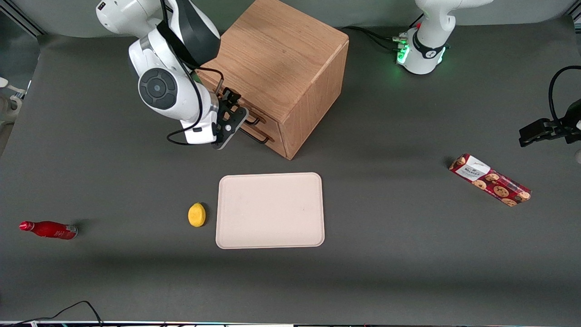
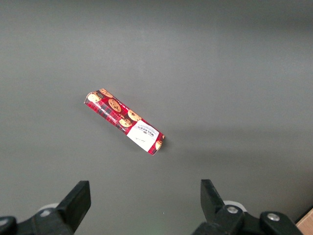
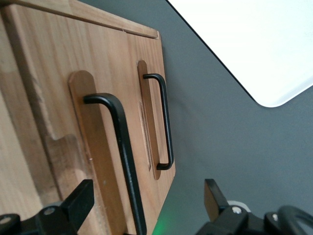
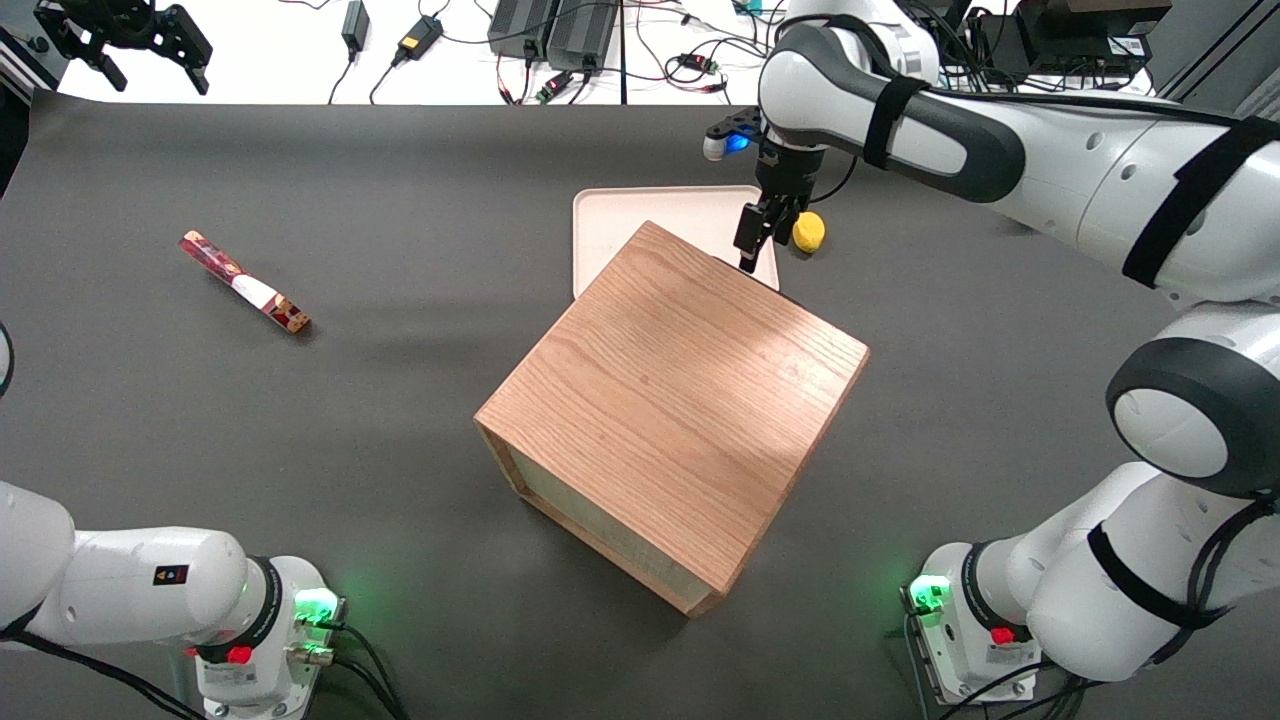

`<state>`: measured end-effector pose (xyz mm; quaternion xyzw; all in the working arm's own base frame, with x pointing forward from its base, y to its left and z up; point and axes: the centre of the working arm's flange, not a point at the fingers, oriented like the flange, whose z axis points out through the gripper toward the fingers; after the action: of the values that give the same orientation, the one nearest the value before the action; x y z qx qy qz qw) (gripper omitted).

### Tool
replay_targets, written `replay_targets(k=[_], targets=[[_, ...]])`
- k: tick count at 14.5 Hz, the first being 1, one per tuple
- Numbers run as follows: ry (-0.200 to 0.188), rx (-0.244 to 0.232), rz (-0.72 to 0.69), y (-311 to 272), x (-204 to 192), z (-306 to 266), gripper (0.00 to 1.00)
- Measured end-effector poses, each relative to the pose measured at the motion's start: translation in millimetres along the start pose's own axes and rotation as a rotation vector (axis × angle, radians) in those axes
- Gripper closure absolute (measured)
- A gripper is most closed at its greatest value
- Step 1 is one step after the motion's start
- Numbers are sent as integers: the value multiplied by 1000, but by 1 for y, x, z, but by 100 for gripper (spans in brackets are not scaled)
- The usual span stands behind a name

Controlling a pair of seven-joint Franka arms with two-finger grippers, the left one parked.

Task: Open upper drawer

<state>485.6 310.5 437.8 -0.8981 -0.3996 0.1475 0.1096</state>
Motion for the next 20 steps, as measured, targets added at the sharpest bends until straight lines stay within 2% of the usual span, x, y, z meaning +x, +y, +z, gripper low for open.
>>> replay_targets(k=[10,20], targets=[[-49,16,-12,9,-2,29,0],[-37,0,-2,19,5,51,0]])
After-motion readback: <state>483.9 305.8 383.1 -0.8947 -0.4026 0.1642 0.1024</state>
